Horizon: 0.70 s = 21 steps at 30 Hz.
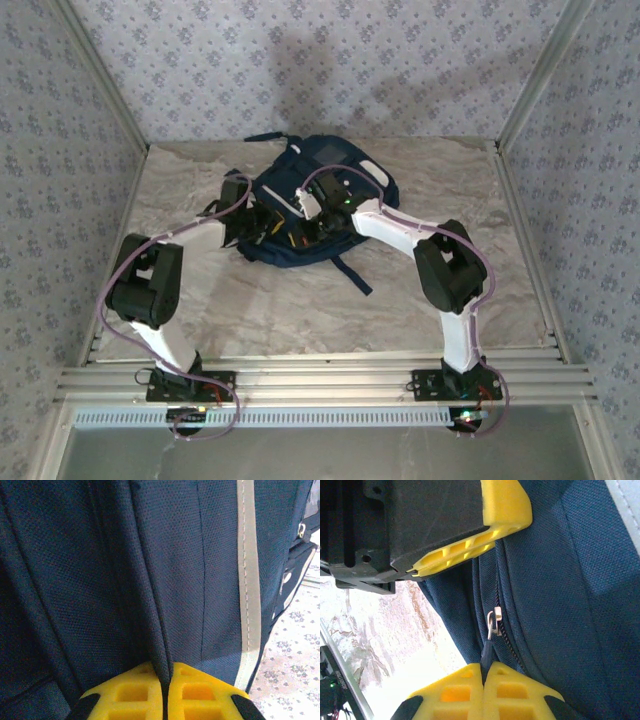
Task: Pack books, pencil case, and school supplies into a backpack
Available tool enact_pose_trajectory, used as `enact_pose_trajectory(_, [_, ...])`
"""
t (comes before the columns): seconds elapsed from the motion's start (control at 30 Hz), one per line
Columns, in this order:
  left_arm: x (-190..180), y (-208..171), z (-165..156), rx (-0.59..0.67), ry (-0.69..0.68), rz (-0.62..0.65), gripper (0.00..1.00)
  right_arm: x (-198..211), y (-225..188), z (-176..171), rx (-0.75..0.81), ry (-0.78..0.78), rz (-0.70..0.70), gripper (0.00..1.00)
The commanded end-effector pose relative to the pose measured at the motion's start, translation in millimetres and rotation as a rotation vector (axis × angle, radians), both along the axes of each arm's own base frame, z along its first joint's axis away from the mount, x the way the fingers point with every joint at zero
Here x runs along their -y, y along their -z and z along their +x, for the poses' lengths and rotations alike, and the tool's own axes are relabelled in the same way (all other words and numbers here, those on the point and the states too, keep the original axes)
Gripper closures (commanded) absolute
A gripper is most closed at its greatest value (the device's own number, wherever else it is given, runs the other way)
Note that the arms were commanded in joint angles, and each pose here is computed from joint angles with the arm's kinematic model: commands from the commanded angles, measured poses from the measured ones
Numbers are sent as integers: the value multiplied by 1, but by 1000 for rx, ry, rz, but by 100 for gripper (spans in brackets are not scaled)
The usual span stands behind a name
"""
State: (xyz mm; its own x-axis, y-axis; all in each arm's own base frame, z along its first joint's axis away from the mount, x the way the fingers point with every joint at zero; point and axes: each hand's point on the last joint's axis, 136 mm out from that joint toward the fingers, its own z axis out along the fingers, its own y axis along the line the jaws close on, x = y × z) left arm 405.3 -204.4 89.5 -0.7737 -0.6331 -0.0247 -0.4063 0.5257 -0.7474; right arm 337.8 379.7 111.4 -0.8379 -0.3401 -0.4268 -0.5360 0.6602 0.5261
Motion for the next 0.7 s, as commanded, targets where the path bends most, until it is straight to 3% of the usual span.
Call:
enact_pose_trajectory(0.0, [9,-9,13,58,17,-9,100,-14,-39,-18,47,-118,83,100])
enact_pose_trajectory(0.23, [8,-21,13,82,24,-9,100,29,-3,-23,3,-100,-68,100])
enact_pose_trajectory(0.67, [8,-32,12,98,32,-16,100,107,5,15,76,15,-248,100])
